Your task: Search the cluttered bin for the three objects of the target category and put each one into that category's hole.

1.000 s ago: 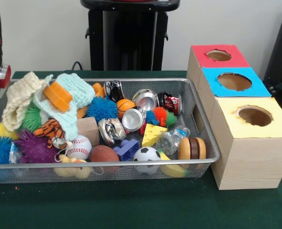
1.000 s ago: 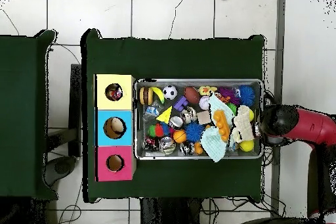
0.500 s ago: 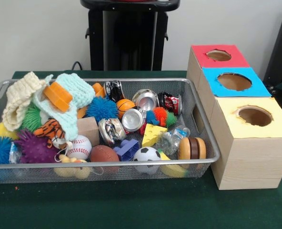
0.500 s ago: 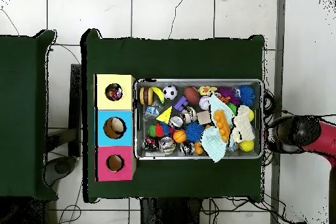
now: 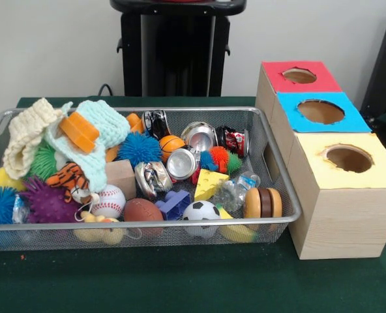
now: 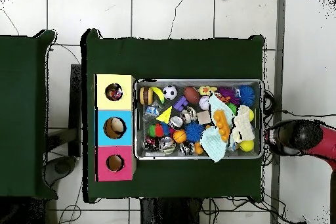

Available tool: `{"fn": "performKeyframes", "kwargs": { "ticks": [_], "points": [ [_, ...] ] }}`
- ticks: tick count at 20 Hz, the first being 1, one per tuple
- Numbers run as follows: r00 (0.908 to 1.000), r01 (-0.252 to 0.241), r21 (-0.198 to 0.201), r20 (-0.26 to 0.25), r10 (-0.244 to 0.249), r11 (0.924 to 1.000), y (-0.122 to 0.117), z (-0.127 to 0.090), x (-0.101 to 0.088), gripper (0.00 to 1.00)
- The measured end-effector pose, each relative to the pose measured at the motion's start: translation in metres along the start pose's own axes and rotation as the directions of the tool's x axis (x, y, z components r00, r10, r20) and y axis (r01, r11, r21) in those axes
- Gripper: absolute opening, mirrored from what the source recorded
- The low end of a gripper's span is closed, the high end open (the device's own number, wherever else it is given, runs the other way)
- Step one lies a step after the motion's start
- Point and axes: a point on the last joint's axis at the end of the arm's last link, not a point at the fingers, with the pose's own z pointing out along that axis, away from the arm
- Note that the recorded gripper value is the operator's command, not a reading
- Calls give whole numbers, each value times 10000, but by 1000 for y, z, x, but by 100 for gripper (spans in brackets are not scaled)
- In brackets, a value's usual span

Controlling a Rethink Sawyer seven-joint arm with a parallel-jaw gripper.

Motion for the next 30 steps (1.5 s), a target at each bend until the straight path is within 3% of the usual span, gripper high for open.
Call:
{"fn": "performKeyframes", "kwargs": {
  "ticks": [12,21,30],
  "points": [
    [9944,1033,251,182,-1037,9943,60,-23,-23,0],
    [9928,1150,-16,333,-1149,9934,75,10,-23,0],
    [9933,1026,57,532,-1028,9947,70,13,-38,0]
  ]
}}
